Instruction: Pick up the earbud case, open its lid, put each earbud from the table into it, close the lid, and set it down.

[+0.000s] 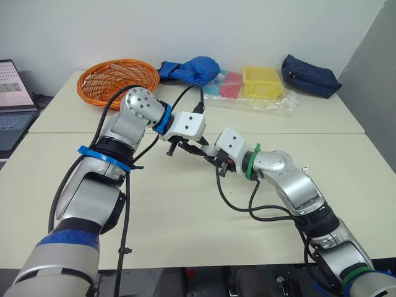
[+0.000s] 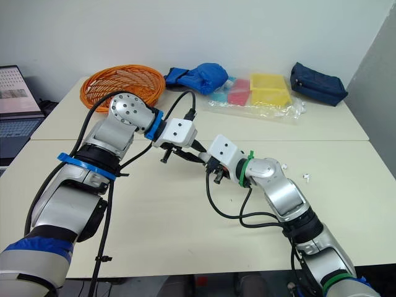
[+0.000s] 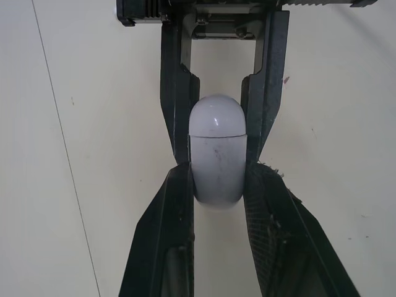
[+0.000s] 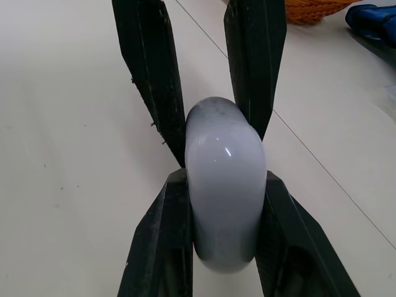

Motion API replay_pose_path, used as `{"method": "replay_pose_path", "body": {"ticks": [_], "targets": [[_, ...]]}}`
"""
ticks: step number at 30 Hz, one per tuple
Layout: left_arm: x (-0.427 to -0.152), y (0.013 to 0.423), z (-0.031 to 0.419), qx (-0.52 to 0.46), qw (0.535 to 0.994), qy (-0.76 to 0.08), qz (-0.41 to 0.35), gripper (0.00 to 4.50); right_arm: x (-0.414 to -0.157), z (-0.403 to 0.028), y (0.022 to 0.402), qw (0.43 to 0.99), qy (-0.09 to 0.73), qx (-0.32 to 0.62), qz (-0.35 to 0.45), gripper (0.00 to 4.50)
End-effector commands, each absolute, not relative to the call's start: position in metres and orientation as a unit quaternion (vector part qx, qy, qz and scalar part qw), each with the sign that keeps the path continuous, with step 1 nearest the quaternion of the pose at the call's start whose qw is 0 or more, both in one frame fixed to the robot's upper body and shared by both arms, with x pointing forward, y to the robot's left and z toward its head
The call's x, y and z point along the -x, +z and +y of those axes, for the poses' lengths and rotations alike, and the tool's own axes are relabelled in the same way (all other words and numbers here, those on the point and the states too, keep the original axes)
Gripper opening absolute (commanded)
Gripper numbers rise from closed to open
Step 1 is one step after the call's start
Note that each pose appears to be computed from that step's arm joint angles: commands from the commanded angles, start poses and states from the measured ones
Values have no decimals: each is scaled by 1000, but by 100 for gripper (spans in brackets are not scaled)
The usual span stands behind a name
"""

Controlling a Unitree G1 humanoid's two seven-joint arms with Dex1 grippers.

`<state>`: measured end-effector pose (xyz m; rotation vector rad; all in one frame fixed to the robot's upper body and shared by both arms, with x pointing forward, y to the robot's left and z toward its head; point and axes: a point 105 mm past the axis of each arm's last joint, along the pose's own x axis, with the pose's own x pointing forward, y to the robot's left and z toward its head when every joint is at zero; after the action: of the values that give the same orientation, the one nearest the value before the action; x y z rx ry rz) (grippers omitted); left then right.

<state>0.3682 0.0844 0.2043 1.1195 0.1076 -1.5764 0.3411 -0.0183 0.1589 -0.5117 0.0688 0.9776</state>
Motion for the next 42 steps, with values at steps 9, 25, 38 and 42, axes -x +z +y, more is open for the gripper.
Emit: {"method": "replay_pose_path", "body": {"ticks": [9,25,38,42], "targets": [[-372,215,85,-319,685,-655,-3,76,-328,-40,190,847,485,219,2,391],[-323,192,78,37,770,-630,-91,76,-306,-87,239,822,537,191,-9,448],[-317,188,68,-14,762,-631,-144,76,-324,-85,242,823,539,181,13,448],[-316,188,68,-17,762,-631,-145,76,-328,-86,249,830,534,162,10,448]]}}
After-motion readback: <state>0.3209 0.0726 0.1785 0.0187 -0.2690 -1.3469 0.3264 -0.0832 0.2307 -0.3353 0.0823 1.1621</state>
